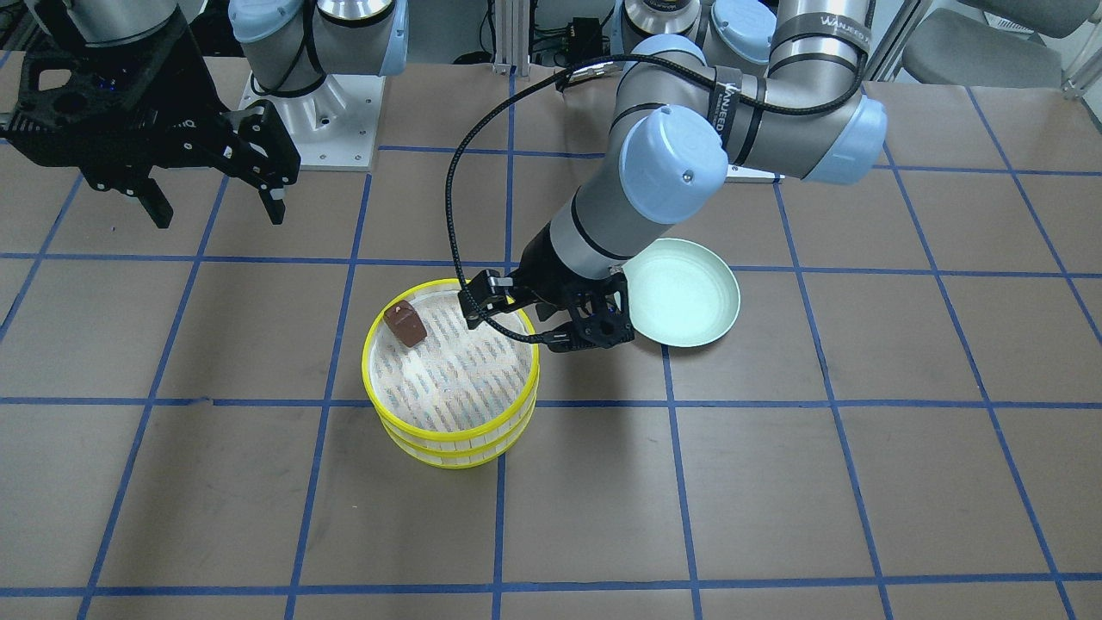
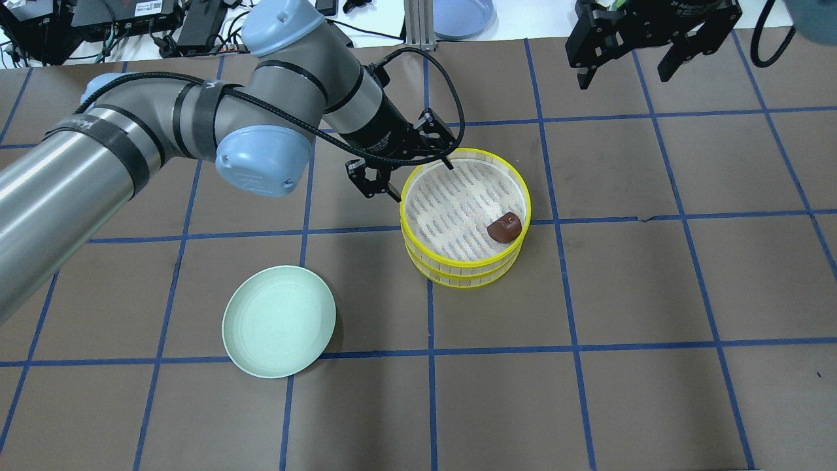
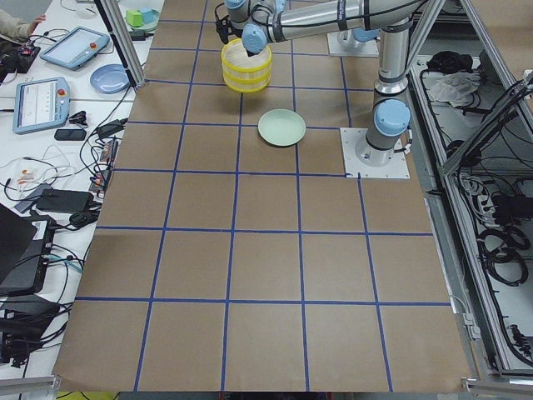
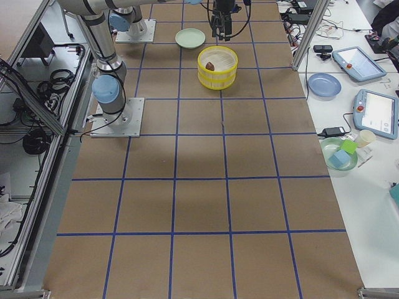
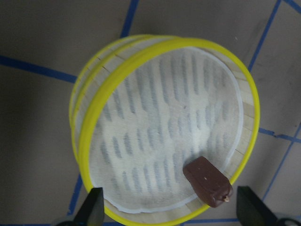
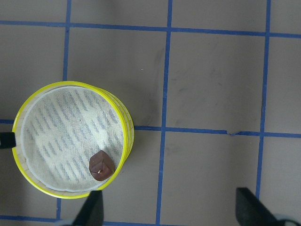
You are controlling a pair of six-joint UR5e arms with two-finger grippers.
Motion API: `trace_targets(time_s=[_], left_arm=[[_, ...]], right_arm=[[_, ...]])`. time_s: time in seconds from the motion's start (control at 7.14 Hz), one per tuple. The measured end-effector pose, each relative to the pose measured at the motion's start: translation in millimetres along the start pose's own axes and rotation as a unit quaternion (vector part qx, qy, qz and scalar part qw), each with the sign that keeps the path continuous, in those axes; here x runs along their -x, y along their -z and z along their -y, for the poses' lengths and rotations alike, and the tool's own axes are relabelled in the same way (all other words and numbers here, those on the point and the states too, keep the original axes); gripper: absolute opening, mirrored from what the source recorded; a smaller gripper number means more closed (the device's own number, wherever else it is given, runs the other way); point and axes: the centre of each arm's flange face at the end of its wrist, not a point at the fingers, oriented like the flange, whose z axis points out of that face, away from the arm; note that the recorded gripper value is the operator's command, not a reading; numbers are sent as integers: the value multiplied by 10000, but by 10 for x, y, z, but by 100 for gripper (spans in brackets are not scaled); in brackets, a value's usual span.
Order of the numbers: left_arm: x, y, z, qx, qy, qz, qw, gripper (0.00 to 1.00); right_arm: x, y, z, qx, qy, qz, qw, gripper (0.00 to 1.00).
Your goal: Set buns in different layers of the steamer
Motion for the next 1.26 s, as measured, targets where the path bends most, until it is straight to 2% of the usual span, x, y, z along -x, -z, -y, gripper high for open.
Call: trace_targets(time_s=[0.28, 0.42, 0.7, 0.98, 1.26], left_arm=[[426, 609, 163, -462, -460, 389, 9971, 100], [621, 964, 155, -637, -810, 659, 9925, 100], [928, 1586, -24, -792, -1403, 1435, 9764, 100], [1030, 1934, -261, -973, -1548, 1870, 9652, 100], [1046, 2095, -426, -1138, -1583, 2009, 9600, 100]], right_arm=[[-7, 3, -6, 9, 3, -44, 10000, 100], [-8, -5, -13, 21, 5, -59, 10000, 100], [-8, -19, -32, 28, 6, -67, 10000, 100], [-7, -31, -48, 39, 7, -67, 10000, 100], [-6, -28, -63, 38, 7, -67, 10000, 100]])
